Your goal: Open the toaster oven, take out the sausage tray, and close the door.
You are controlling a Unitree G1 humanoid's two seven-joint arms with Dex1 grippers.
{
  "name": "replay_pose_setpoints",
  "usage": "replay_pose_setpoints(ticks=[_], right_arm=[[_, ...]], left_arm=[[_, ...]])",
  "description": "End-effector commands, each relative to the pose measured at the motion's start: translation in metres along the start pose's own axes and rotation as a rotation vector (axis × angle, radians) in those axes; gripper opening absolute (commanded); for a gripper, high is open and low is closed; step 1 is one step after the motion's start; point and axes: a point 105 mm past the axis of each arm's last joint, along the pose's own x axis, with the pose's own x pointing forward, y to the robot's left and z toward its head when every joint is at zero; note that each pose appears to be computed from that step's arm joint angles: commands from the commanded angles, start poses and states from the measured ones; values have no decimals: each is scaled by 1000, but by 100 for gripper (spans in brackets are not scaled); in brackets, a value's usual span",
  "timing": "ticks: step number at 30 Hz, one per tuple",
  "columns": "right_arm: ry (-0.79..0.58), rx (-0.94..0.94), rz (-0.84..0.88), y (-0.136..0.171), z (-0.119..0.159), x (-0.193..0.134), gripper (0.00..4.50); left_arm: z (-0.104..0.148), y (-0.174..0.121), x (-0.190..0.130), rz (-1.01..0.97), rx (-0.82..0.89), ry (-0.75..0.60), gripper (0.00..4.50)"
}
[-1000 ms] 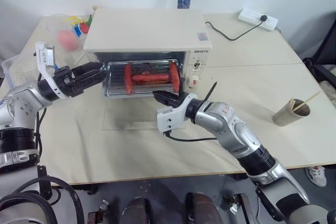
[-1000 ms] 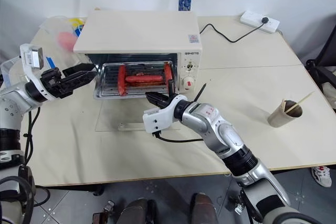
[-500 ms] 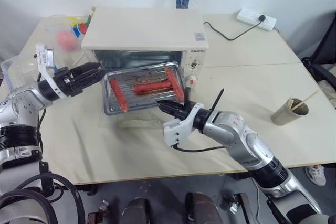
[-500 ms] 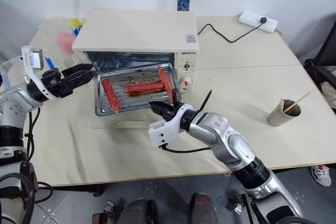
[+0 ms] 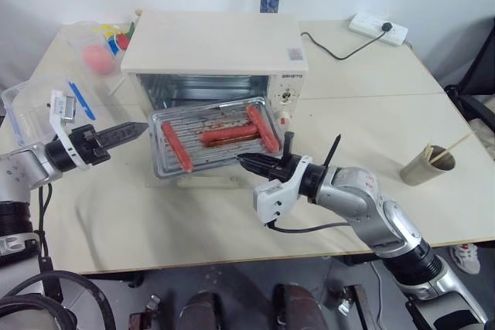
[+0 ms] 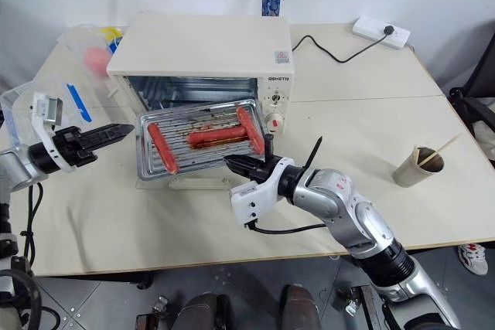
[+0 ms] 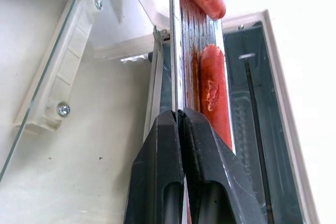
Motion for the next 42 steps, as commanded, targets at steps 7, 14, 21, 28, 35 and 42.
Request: replay_pose_setpoints(ticks=[7,14,21,28,35,42], right_arm=[[-72,-40,-65,-18,7,-6,1],[-69,-54,-74,-24,3,-6,1],[-68,-54,-72,-23,2,-6,1],[-82,-58,-68,-23,4,-5,1],[-130,-14,-58,-23,13,-4,1],[-220,56,8,-12,26,-9,0]], left_arm=[[-34,-40,11,-71,-190,73,450],[-39,-40,13,-59,-214,23,450],[-32,-37,4,-49,-257,-36,450],[-44,-34,8,-35,-308,25,450],[-56,-29,19,-51,-403,75,450],[-58,-24,18,-45,-458,72,326]])
